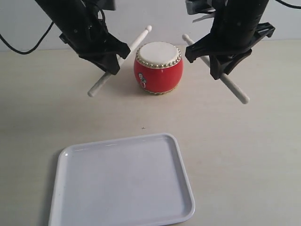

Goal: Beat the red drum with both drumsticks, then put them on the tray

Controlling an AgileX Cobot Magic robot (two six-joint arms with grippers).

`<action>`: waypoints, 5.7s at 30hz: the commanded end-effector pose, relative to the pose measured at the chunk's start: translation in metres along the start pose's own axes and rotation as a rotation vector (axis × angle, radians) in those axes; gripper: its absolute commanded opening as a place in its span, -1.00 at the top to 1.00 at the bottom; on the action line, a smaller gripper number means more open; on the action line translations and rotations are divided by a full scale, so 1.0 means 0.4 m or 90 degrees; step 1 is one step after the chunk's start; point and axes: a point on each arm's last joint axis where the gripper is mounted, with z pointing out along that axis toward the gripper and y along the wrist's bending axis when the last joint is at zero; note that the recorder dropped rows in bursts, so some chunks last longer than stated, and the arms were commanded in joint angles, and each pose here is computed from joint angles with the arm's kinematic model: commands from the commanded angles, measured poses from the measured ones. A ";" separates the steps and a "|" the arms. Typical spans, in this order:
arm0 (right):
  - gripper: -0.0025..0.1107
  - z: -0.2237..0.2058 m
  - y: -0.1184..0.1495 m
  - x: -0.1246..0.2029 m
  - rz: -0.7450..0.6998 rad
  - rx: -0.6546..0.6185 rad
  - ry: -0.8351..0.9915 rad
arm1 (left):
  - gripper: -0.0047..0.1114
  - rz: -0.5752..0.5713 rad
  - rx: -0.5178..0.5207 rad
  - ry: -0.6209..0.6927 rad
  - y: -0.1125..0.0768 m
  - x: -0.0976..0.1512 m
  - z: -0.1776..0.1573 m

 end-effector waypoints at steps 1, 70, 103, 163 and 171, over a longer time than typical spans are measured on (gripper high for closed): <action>0.96 0.023 0.005 -0.016 -0.032 -0.017 -0.011 | 0.92 0.012 -0.014 -0.024 -0.001 -0.011 -0.011; 0.96 -0.068 0.009 -0.124 -0.070 -0.025 -0.114 | 0.92 0.063 0.024 0.152 -0.004 -0.005 0.126; 0.96 0.031 0.016 -0.144 -0.078 -0.040 -0.058 | 0.92 -0.016 0.021 0.045 0.080 -0.021 -0.053; 0.96 0.167 0.025 -0.123 -0.109 -0.062 0.040 | 0.92 0.019 0.002 -0.029 0.035 -0.069 -0.140; 0.96 0.293 0.020 -0.121 -0.110 -0.052 0.114 | 0.92 0.018 -0.024 -0.024 0.038 -0.028 -0.188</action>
